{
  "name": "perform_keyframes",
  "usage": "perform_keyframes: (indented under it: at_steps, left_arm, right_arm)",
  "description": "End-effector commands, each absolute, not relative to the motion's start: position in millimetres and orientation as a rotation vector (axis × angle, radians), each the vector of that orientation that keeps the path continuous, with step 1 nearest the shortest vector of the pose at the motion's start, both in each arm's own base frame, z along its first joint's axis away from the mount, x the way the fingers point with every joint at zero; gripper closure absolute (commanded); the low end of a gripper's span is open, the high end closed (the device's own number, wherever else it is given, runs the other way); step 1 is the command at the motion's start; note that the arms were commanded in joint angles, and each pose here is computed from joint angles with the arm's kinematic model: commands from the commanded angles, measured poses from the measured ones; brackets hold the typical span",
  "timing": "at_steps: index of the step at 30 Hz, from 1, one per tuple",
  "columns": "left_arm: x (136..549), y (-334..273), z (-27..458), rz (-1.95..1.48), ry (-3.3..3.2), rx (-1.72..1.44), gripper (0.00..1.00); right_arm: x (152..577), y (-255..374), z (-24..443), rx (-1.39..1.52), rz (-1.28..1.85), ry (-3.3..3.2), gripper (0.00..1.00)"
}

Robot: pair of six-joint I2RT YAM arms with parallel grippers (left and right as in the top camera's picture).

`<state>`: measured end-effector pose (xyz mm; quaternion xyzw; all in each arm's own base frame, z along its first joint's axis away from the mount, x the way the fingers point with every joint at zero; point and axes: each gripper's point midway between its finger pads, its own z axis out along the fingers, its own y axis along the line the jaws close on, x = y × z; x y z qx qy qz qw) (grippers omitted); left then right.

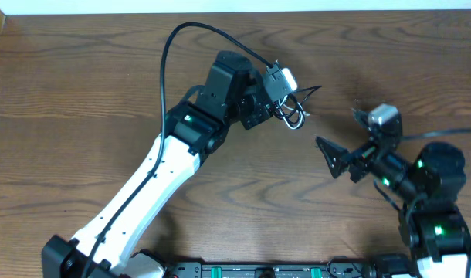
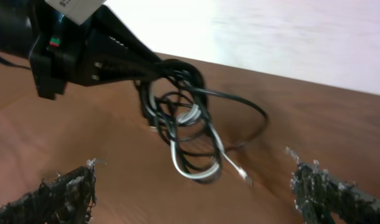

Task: Untangle cables
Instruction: 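Lift the bundle with the left gripper toward the right gripper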

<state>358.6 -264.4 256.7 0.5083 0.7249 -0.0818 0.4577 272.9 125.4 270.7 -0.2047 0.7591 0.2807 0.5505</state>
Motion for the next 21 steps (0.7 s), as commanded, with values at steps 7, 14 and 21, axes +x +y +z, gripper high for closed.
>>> perform_keyframes:
  at_steps: [7, 14, 21]
  left_arm:
    - [342, -258, 290, -0.159, 1.654, 1.318, 0.93]
    - [309, -278, 296, -0.374, 1.555, 1.426, 0.93]
    - [283, -292, 301, -0.552, 1.465, 1.500, 0.92]
  right_arm:
    - [278, 144, 283, -0.605, 0.768, 1.719, 0.01]
    - [281, 144, 293, -0.692, 0.681, 1.628, 0.04]
    - [285, 144, 286, -0.759, 0.624, 1.610, 0.16]
